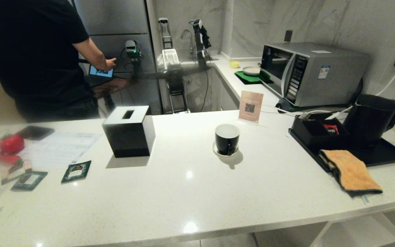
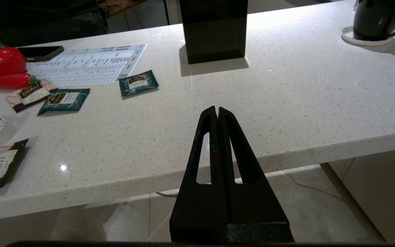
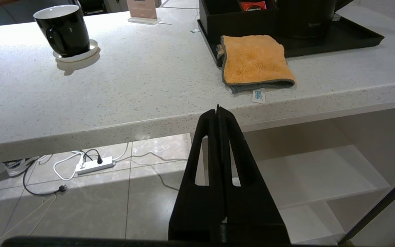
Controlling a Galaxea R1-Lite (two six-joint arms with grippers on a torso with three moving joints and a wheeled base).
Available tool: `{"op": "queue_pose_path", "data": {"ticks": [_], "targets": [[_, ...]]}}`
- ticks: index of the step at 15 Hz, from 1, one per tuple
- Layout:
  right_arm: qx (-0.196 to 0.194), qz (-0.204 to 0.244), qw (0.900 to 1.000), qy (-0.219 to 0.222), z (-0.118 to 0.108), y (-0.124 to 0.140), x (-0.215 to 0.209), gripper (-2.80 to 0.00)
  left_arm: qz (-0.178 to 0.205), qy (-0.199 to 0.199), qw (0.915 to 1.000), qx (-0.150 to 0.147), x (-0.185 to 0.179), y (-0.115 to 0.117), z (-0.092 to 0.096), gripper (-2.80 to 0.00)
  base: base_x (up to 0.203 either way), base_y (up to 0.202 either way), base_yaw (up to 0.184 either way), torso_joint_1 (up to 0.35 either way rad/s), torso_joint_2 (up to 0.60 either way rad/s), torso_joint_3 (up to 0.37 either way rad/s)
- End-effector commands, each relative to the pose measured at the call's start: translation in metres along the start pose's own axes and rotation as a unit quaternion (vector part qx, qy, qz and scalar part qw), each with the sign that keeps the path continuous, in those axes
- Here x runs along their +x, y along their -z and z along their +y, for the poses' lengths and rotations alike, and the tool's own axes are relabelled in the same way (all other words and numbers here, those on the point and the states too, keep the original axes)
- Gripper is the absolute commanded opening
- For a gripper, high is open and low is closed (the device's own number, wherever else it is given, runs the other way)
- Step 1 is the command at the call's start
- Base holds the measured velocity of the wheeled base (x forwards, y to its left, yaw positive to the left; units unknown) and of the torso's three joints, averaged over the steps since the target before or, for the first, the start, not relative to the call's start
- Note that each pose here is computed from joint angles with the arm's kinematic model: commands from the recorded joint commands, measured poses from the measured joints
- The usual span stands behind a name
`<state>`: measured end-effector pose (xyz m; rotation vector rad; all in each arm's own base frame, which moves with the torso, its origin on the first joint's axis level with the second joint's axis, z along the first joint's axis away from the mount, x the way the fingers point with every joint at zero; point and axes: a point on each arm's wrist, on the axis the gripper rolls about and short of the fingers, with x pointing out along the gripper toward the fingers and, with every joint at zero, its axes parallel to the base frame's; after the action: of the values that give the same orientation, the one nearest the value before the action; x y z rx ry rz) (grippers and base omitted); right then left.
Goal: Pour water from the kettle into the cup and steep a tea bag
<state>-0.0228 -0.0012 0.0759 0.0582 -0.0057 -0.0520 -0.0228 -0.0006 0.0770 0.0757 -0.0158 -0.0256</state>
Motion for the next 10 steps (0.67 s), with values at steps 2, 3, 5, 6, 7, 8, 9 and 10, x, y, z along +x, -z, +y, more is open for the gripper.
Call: {"op": "queue_pose_path", "data": {"ticks": [2,3,5,6,7,8,9,10], "targets": [[0.0,0.001,1.0,0.0,0.0,-0.0001,0.0001,-2.8,0.0,0.0,1.0,0.0,0.0001,-0.0001,0.0,-2.8,0.0,0.0,0.0,0.0,0.0,0.0],[0.0,0.001,1.0,0.0,0.0,-0.0001,0.0001,-2.8,0.0,0.0,1.0,0.0,0.0001,-0.0001,0.0,-2.8,0.0,0.0,0.0,0.0,0.0,0.0],[0.0,0.001,1.0,0.0,0.0,-0.0001,0.0001,-2.8,0.0,0.0,1.0,-0.001,0.0001,-0.0001,0.0,-2.8,0.005,-0.103,-0.003,0.003,0.0,0.004],[0.0,0.001,1.0,0.0,0.0,-0.0001,0.0001,-2.8,0.0,0.0,1.0,-0.001,0.0001,-0.0001,0.0,-2.8,0.001,-0.181,0.001,0.002,0.0,0.007],[0.0,0.001,1.0,0.0,0.0,-0.0001,0.0001,-2.8,0.0,0.0,1.0,0.0,0.0001,-0.0001,0.0,-2.8,0.0,-0.195,0.0,0.005,0.0,0.006],[0.0,0.001,1.0,0.0,0.0,-0.0001,0.0001,-2.8,0.0,0.0,1.0,-0.001,0.0001,-0.0001,0.0,-2.8,0.0,-0.195,0.001,-0.001,0.0,0.01],[0.0,0.001,1.0,0.0,0.0,-0.0001,0.0001,-2.8,0.0,0.0,1.0,-0.001,0.0001,-0.0001,0.0,-2.8,0.0,-0.197,0.001,-0.001,0.0,-0.002],[0.0,0.001,1.0,-0.001,0.0,-0.0001,0.0001,-2.8,0.0,0.0,1.0,-0.001,0.0001,-0.0001,0.0,-2.8,0.0,-0.191,0.001,-0.001,0.0,0.002]]}}
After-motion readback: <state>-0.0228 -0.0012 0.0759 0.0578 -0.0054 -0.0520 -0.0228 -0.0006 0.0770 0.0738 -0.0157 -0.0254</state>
